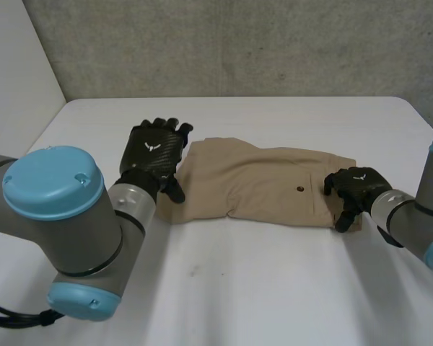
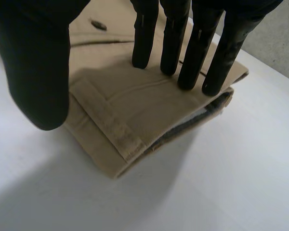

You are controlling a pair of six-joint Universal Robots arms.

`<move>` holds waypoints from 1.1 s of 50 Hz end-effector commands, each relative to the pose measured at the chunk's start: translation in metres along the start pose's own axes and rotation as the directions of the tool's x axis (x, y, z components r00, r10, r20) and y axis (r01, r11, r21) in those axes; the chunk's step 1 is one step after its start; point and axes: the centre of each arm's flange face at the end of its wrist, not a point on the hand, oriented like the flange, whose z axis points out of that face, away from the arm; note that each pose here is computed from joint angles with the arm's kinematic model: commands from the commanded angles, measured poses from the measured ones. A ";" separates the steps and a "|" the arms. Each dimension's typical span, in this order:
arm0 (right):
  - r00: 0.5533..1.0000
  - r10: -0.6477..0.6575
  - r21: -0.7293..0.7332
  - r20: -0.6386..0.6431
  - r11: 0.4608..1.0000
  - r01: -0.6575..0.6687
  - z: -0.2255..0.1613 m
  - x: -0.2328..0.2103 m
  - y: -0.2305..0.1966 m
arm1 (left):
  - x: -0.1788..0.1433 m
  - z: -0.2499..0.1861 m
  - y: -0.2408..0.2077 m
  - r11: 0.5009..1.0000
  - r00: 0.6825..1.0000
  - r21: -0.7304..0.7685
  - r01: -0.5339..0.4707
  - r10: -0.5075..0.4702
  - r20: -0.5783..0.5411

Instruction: Fold the shorts.

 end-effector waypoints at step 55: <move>0.952 -0.109 0.399 0.285 0.917 -0.015 -0.043 -0.067 -0.114 | 0.004 0.051 -0.040 0.995 1.000 0.097 0.014 -0.014 0.004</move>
